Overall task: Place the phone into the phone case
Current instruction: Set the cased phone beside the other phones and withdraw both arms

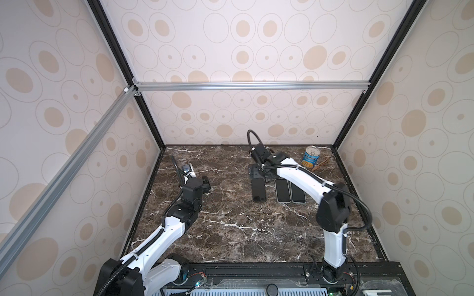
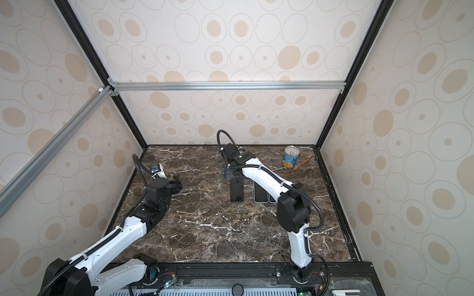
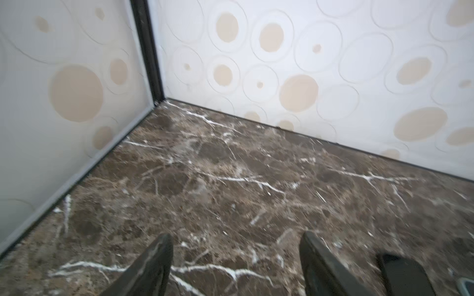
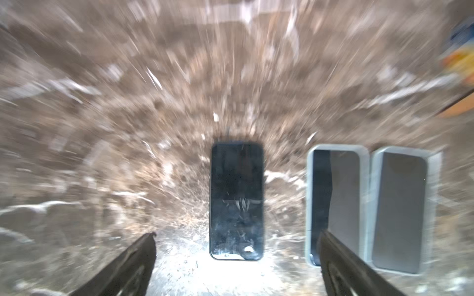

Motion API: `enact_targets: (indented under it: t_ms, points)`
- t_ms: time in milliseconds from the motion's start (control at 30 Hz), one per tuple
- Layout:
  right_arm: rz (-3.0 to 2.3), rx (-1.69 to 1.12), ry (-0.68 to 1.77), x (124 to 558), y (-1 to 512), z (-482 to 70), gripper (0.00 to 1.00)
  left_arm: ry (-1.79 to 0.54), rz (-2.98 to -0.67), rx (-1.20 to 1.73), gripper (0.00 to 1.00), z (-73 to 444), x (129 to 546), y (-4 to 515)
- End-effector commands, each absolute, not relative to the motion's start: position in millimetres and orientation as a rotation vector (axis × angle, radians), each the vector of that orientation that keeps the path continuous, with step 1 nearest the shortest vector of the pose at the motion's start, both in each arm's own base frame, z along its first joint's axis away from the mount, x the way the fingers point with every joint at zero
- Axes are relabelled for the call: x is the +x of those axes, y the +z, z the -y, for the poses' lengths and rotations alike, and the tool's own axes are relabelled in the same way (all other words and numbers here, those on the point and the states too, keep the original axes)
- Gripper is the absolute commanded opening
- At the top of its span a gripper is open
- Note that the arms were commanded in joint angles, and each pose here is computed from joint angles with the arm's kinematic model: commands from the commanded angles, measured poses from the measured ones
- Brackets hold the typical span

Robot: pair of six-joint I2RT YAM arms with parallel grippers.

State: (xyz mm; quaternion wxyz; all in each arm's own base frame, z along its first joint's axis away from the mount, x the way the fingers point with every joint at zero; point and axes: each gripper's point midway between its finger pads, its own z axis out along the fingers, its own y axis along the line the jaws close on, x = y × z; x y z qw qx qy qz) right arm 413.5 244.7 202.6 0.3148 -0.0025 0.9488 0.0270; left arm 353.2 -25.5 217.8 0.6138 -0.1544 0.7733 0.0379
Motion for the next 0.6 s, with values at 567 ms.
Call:
enact_targets:
  t_ms: [567]
  points:
    - [-2.148,-0.220,-0.138,424.5,117.5,-37.3,0.99,0.060,-1.706,-0.148,0.83,-40.4,385.8,135.8]
